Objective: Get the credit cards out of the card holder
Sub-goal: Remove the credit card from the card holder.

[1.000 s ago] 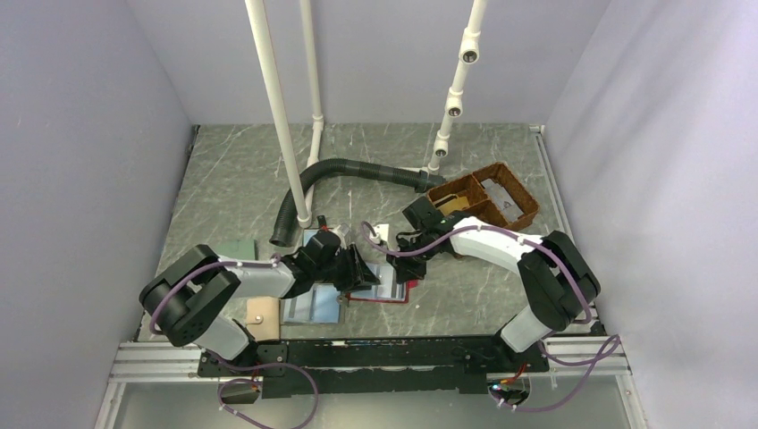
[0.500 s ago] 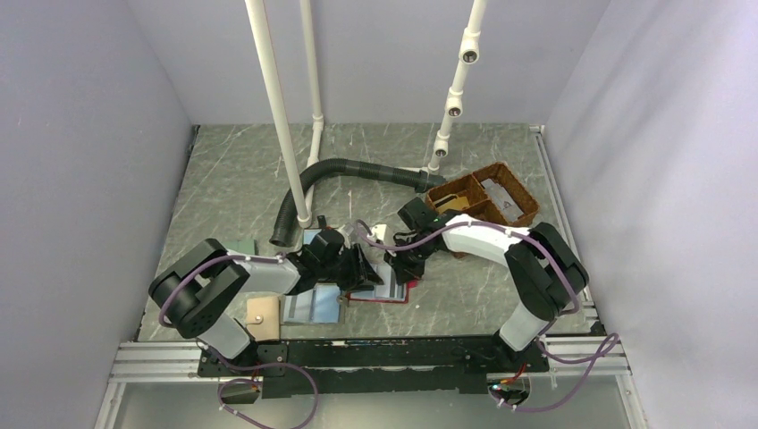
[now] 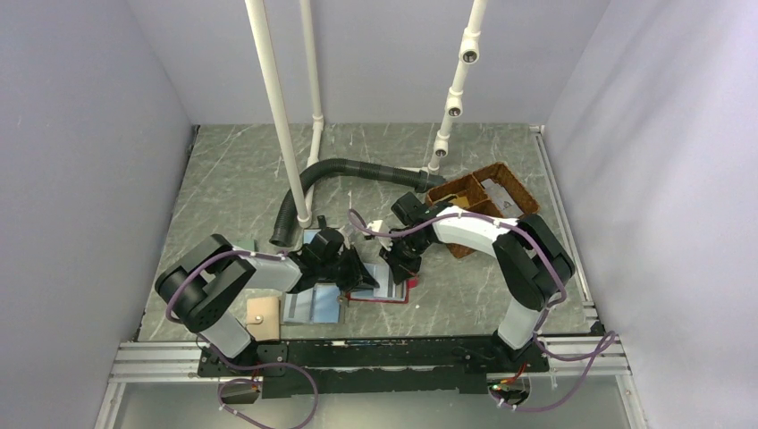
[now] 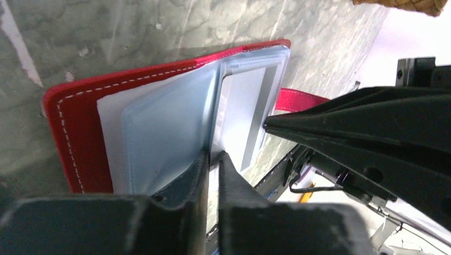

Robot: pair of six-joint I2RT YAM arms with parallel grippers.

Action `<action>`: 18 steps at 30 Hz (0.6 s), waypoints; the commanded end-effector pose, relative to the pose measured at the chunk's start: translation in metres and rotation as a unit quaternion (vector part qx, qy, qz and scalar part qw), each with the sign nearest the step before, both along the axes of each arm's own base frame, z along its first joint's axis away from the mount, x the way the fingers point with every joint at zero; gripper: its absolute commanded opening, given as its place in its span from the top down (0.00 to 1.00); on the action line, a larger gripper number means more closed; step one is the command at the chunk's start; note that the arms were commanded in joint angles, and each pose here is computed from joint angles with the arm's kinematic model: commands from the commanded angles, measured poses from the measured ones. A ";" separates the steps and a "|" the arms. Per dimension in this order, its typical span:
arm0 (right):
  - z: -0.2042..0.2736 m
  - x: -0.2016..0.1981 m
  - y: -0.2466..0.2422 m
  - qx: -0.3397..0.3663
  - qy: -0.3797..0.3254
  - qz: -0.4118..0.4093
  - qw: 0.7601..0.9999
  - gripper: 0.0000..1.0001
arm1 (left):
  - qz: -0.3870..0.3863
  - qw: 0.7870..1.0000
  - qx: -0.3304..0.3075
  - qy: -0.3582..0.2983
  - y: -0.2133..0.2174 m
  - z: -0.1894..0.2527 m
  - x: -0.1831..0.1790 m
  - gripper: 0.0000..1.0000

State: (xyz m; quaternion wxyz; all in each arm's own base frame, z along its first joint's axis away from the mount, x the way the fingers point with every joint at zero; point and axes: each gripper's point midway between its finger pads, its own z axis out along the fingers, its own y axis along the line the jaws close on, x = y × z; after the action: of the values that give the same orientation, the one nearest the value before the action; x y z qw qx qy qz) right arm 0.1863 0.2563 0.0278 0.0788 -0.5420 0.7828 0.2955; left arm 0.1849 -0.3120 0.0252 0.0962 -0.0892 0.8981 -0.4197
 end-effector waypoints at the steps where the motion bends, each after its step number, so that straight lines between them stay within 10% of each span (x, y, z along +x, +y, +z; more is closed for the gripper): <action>1: -0.005 0.002 0.018 0.025 -0.002 0.007 1.000 1.00 | 0.003 1.000 -0.026 -0.012 -0.006 0.007 0.005 0.99; 18: -0.029 0.010 -0.010 -0.048 -0.030 -0.015 0.998 1.00 | 0.042 0.996 -0.069 -0.037 0.019 0.022 0.004 1.00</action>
State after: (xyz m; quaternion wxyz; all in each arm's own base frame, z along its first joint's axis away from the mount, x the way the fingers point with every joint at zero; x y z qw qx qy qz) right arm 0.1896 0.2633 0.0250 0.0921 -0.5361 0.7865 0.2924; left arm 0.1836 -0.2908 0.0325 0.1250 -0.1196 0.8734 -0.4552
